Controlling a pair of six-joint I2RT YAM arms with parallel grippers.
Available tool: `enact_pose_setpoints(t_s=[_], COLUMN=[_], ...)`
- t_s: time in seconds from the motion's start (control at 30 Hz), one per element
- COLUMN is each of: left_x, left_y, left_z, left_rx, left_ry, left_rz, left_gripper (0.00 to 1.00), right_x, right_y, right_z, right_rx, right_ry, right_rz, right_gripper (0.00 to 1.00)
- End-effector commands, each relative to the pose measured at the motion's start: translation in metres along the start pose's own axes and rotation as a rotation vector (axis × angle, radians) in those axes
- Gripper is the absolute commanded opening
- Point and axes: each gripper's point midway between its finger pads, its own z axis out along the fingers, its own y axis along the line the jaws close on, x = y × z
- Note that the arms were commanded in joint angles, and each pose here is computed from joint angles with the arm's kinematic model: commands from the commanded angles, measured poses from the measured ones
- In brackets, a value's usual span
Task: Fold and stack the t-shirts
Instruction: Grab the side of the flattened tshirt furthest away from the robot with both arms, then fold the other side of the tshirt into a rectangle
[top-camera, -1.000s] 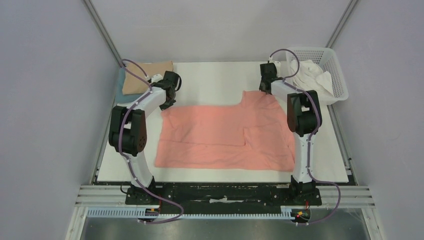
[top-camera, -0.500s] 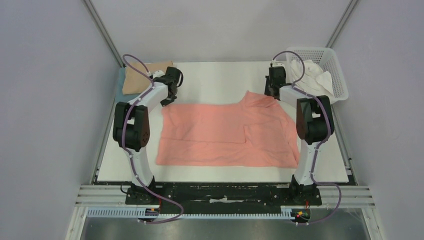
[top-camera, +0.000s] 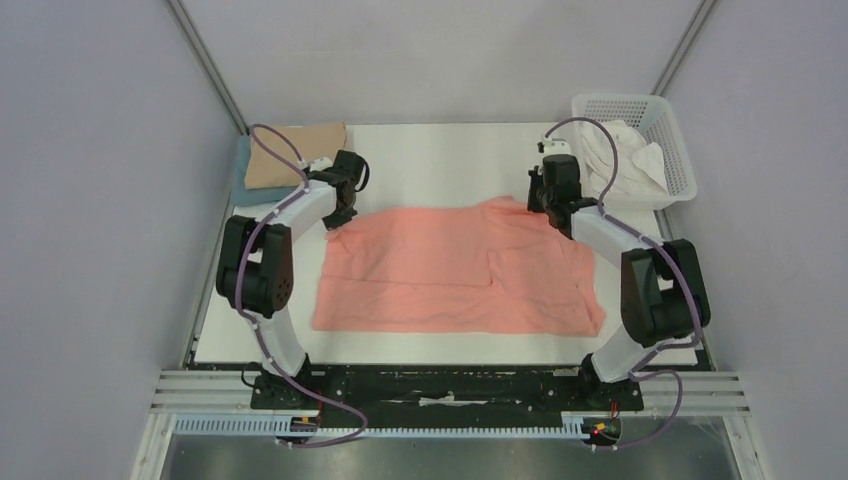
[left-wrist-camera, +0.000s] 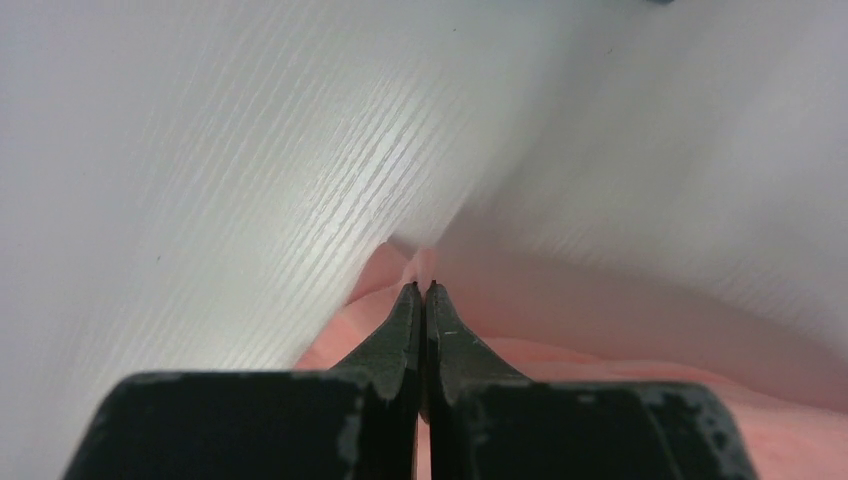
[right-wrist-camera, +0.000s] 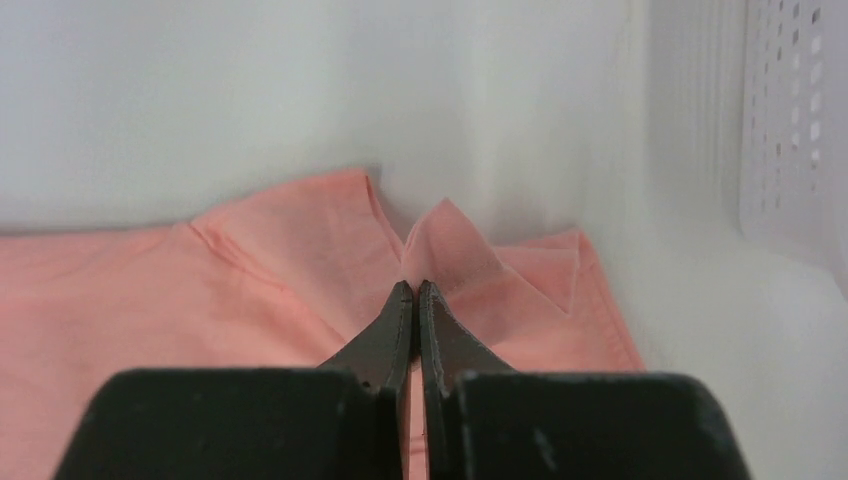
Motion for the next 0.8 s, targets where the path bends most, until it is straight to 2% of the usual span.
enact_pose_setpoints(t_s=[0.0,0.17,0.3,0.57,0.77], left_x=[-0.018,-0.009,-0.014,-0.04,-0.028], left_y=[0.002,0.022,0.022,0.015,0.028], left_z=[-0.032,-0.034,-0.036,-0.035,-0.038], left_rx=[0.084,0.054,0.081,0.045,0.042], left_ry=[-0.09,-0.112,-0.153,-0.212,-0.214], left_rz=[-0.094,-0.09,-0.086,-0.067,-0.085], left_gripper=[0.02,0.02,0.02,0.02,0.02], right_x=[-0.01,0.017,0.034,0.033,0.04], right_y=[0.008,-0.009,-0.023,-0.032,-0.037], right_z=[-0.04,-0.077,-0.099,-0.116,-0.134], right_rx=[0.014,0.102,0.136,0.167,0.164], right_ry=[-0.088,-0.058,-0.054,-0.053,-0.064], right_rz=[-0.027,-0.056,-0.047,-0.064,-0.048], right_gripper=[0.0,0.0,0.0,0.0,0.0])
